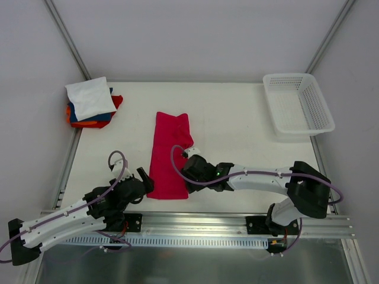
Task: Fold and stack the t-shirts
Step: Fold the tshirt
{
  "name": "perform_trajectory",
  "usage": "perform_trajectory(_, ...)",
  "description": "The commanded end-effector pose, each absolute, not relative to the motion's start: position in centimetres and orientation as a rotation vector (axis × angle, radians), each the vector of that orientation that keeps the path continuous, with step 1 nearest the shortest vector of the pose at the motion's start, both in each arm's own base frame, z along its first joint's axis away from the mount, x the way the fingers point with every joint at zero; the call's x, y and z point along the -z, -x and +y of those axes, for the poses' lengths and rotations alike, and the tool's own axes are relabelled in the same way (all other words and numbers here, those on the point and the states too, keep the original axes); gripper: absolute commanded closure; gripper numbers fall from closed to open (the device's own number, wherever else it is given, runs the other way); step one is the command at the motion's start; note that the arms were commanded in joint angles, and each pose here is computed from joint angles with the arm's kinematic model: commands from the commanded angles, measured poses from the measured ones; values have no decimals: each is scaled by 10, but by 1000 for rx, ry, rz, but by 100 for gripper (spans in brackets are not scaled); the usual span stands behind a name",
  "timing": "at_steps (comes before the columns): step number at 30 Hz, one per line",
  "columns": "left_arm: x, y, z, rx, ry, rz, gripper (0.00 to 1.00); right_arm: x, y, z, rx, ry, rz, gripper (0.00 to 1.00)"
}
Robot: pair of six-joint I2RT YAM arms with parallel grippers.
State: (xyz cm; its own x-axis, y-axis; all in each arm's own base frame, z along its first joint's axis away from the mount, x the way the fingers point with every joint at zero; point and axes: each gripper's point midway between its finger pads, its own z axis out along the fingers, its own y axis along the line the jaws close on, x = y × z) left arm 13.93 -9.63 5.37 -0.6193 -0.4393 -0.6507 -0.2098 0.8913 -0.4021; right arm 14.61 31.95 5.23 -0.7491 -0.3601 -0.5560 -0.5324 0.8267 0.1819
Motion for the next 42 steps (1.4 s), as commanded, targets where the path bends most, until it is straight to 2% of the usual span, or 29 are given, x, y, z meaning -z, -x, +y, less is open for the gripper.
perform_trajectory(1, -44, -141, -104, 393, 491, 2259, 1, -60, -142, 333, -495, 592, 2469, 47)
perform_trajectory(23, -18, -131, -113, 416, 489, 2332, 4, -43, -112, 354, -512, 627, 2478, 50)
perform_trajectory(27, -14, -126, -117, 440, 491, 2363, 13, -40, -113, 354, -505, 620, 2478, 51)
perform_trajectory(32, -6, -117, -121, 464, 516, 2416, 17, -41, -115, 353, -492, 619, 2473, 51)
perform_trajectory(34, -2, -114, -121, 464, 520, 2435, 23, -41, -116, 353, -490, 620, 2470, 51)
perform_trajectory(35, 0, -112, -122, 461, 527, 2450, 29, -42, -117, 354, -491, 618, 2468, 51)
perform_trajectory(42, 3, -108, -121, 423, 523, 2487, 33, -36, -117, 355, -478, 625, 2478, 58)
